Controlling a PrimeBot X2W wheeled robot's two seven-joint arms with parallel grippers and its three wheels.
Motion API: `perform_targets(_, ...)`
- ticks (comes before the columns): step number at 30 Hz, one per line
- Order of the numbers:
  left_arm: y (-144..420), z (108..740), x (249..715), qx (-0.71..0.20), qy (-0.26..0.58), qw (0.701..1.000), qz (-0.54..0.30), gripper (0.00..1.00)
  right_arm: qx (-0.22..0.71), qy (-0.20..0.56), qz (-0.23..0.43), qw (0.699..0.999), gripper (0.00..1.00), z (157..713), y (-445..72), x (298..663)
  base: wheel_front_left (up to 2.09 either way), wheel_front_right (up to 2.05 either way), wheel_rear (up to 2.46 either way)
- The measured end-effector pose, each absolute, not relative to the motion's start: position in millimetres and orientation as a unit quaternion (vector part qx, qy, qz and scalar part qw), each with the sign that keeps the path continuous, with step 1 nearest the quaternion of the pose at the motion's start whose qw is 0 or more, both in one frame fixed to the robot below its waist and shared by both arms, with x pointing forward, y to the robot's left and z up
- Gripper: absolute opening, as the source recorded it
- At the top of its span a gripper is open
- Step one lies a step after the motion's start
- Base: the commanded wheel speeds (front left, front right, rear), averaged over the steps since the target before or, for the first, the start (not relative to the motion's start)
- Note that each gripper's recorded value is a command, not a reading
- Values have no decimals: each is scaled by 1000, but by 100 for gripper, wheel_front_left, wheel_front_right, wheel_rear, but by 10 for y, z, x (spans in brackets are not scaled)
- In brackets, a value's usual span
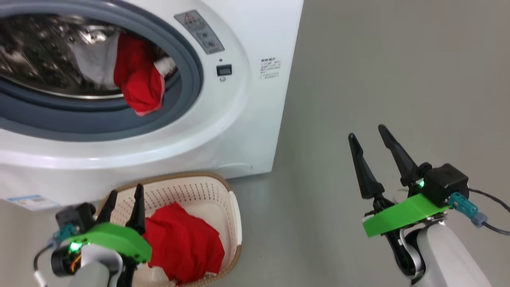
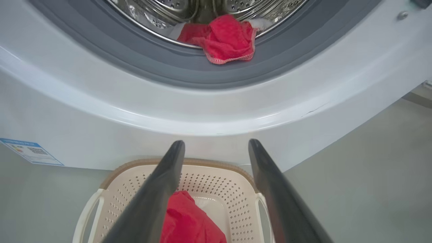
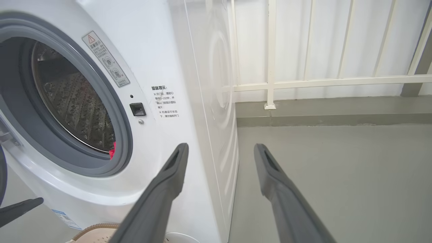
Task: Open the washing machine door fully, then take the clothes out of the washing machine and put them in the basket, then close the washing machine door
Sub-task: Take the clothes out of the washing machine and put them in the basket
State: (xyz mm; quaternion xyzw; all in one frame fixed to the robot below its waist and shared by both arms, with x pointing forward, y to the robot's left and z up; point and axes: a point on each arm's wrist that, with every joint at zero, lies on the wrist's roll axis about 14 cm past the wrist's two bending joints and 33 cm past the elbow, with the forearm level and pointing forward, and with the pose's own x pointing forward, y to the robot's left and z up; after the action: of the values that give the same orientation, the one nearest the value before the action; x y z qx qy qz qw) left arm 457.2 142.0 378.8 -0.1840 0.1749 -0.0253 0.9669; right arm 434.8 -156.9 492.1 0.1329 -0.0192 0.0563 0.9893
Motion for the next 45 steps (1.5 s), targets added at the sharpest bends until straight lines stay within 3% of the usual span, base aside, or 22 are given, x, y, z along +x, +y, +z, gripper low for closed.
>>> perform_targets(24, 1702, 5049, 3911, -122, -36, 991, -36, 100, 131, -75, 29, 988, 100, 5320, -1775, 3751, 0, 0, 0)
perform_targets(45, 1846, 5101, 3592, -105, -47, 993, -12, 100, 123, -98, 27, 987, 100, 5446, -1797, 3565, 0, 0, 0)
